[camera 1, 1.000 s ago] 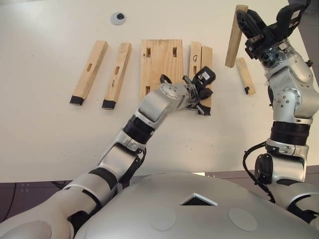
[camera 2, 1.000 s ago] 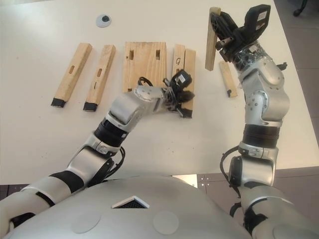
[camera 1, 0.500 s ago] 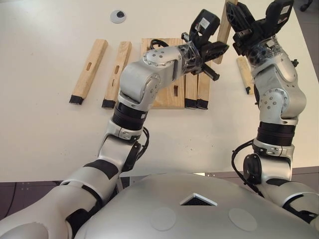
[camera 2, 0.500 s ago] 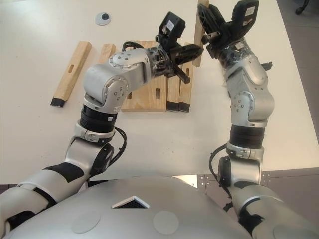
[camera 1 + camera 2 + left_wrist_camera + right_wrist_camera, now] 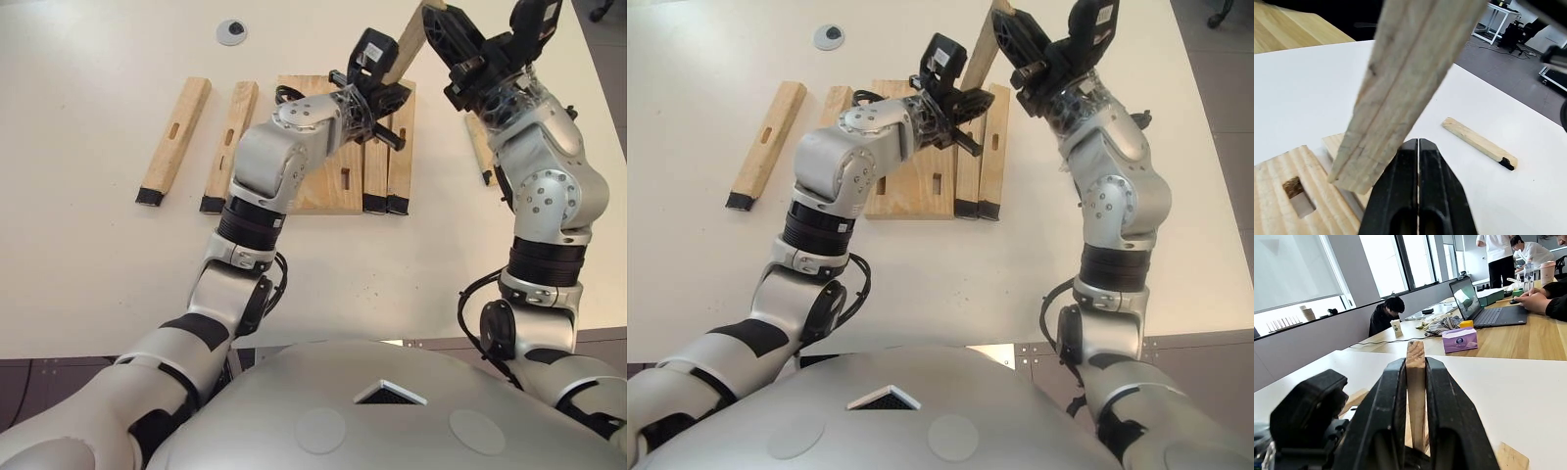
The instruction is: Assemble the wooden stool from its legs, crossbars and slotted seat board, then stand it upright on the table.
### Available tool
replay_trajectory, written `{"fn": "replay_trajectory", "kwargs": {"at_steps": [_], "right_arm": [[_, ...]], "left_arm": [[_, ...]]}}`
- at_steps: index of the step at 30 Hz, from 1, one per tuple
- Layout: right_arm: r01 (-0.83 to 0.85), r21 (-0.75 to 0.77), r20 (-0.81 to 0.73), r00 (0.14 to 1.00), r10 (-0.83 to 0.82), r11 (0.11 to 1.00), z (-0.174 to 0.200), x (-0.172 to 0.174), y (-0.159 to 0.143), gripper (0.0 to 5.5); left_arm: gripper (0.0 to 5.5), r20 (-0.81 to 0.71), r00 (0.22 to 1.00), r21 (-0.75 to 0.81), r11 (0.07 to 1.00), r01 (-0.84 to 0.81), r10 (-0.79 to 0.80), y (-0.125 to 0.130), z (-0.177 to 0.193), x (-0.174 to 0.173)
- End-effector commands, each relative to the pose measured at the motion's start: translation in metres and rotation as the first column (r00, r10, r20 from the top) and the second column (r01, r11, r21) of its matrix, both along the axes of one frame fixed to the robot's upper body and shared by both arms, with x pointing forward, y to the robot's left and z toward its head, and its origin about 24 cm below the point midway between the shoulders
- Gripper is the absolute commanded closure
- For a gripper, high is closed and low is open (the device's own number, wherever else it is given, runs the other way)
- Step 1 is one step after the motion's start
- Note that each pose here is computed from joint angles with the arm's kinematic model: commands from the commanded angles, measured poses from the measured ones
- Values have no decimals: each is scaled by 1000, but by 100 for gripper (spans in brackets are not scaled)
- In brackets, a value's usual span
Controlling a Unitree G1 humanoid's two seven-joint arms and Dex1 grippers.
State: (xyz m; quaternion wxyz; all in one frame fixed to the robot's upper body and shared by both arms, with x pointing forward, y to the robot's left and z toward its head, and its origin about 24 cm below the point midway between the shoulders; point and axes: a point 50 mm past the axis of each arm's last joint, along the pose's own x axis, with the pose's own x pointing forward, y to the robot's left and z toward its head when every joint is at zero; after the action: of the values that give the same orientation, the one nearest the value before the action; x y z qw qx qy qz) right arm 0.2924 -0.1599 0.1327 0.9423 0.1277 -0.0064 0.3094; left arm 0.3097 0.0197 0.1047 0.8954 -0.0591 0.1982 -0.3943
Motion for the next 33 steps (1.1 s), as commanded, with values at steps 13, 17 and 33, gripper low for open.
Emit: {"fn": "replay_trajectory", "kwargs": {"at_steps": [13, 17, 33], "right_arm": [[196, -168, -122, 968, -218, 966, -2, -34, -30, 512], [182, -136, -229, 951, -209, 974, -9, -35, -32, 512], [239, -123, -336, 903, -267, 963, -27, -27, -35, 512]], "left_arm": [[550, -51, 971, 54, 972, -229, 232, 75, -30, -34], [550, -45, 969, 62, 969, -240, 243, 75, -30, -32], [550, -53, 977, 87, 976, -200, 205, 67, -38, -37]]}}
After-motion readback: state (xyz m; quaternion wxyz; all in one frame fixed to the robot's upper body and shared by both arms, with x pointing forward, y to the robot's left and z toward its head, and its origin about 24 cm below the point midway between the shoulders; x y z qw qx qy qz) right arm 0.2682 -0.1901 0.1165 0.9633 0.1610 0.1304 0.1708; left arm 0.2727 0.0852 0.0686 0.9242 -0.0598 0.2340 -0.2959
